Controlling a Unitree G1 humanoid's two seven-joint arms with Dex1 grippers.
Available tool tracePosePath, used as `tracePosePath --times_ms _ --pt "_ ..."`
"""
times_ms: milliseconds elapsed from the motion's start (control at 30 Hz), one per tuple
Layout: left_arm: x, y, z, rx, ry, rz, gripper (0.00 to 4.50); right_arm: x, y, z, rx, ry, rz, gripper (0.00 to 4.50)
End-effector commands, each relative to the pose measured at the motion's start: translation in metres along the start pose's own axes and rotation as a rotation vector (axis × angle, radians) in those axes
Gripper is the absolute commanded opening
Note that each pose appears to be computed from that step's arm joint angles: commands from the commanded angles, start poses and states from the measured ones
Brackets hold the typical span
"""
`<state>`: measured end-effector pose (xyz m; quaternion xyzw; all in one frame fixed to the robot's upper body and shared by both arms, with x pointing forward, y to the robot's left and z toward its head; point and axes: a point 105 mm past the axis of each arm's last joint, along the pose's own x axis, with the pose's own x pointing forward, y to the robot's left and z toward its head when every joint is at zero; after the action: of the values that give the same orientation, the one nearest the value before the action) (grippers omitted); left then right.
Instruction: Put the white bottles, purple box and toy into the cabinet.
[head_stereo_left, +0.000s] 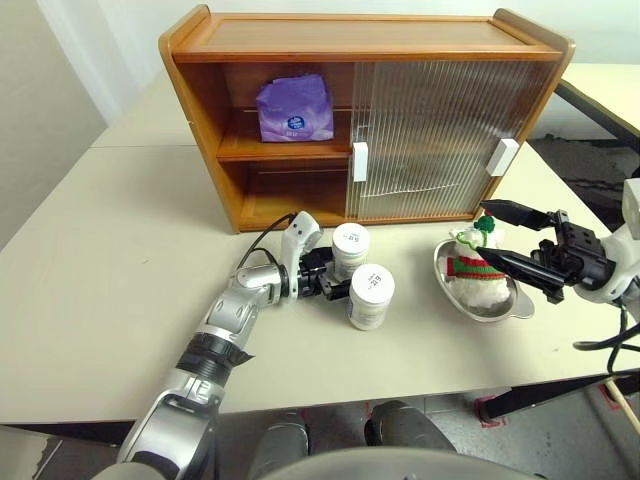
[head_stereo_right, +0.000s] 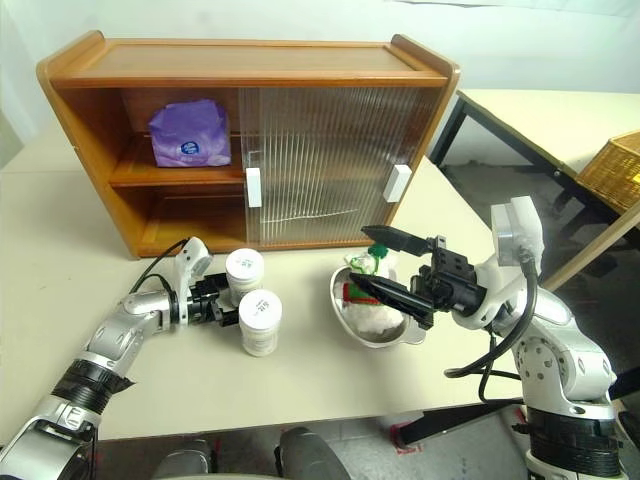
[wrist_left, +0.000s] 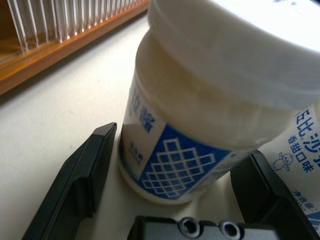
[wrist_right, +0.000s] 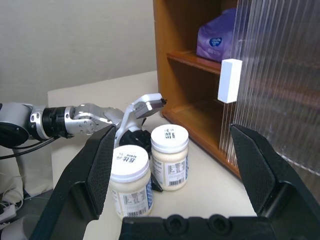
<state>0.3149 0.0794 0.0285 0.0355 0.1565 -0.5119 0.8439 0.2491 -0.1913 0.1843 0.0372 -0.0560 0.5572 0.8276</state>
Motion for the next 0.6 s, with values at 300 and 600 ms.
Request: tracePosePath --times_ms 300,600 --pt "-0.002 0.001 -0.005 -0.053 -0.017 -0.005 3.2 0.001 -0.001 0.004 -0.014 0.018 -0.005 4.5" --pt "-0.022 0.033 0.026 0.029 -0.127 0.223 3.2 0.002 -0.004 0.005 -0.021 0.021 -0.003 4.5"
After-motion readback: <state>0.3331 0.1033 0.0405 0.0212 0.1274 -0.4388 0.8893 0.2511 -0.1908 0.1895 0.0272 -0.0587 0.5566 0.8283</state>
